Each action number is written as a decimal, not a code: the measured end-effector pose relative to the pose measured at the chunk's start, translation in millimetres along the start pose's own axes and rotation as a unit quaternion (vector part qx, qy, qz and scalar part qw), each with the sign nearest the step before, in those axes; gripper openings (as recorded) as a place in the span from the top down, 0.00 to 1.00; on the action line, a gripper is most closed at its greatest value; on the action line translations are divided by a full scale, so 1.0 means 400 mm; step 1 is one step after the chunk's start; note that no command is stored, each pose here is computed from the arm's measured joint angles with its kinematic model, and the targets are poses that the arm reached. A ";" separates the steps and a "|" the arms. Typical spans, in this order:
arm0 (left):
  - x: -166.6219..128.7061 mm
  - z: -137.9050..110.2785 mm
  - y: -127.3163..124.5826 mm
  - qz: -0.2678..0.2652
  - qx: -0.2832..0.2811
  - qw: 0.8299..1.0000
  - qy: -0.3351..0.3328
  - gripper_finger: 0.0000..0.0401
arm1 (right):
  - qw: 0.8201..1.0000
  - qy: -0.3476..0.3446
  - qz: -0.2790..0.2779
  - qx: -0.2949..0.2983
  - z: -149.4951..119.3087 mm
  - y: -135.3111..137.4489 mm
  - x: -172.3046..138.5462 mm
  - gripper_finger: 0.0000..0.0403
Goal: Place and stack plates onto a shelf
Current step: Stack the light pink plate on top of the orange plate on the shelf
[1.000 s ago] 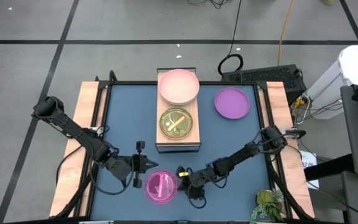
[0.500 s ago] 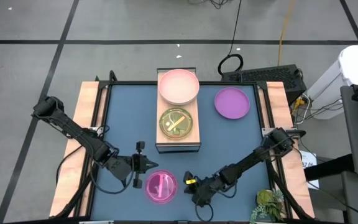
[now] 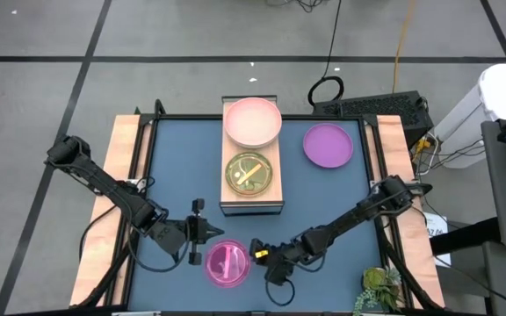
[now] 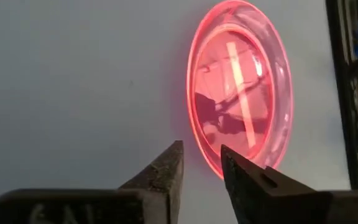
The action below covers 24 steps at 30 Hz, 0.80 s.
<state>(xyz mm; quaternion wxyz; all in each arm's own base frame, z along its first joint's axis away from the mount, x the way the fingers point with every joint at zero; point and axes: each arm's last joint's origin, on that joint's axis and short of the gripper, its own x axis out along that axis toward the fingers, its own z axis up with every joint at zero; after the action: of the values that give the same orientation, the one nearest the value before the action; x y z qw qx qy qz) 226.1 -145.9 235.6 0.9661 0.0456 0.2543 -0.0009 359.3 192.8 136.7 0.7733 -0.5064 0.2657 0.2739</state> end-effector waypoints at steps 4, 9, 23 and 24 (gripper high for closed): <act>0.000 0.000 0.000 0.000 0.007 1.000 0.000 0.99 | 0.999 -0.006 0.001 -0.044 -0.012 0.009 0.031 0.76; 0.000 0.000 0.000 0.000 0.008 1.000 0.001 0.99 | 0.997 -0.020 -0.013 -0.072 -0.018 0.008 0.054 0.76; 0.000 0.000 0.000 0.001 0.011 1.000 0.001 0.99 | 0.997 -0.054 0.003 -0.062 -0.041 -0.004 0.075 0.76; 0.000 0.000 0.000 0.001 0.011 1.000 0.001 0.99 | 0.997 -0.054 0.004 -0.062 -0.043 -0.005 0.076 0.76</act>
<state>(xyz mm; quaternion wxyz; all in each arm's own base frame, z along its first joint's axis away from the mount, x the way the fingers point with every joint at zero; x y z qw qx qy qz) 226.2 -145.9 235.5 0.9654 0.0563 0.2547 -0.0031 380.1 180.7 111.1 0.7528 -0.5364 0.2078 0.3198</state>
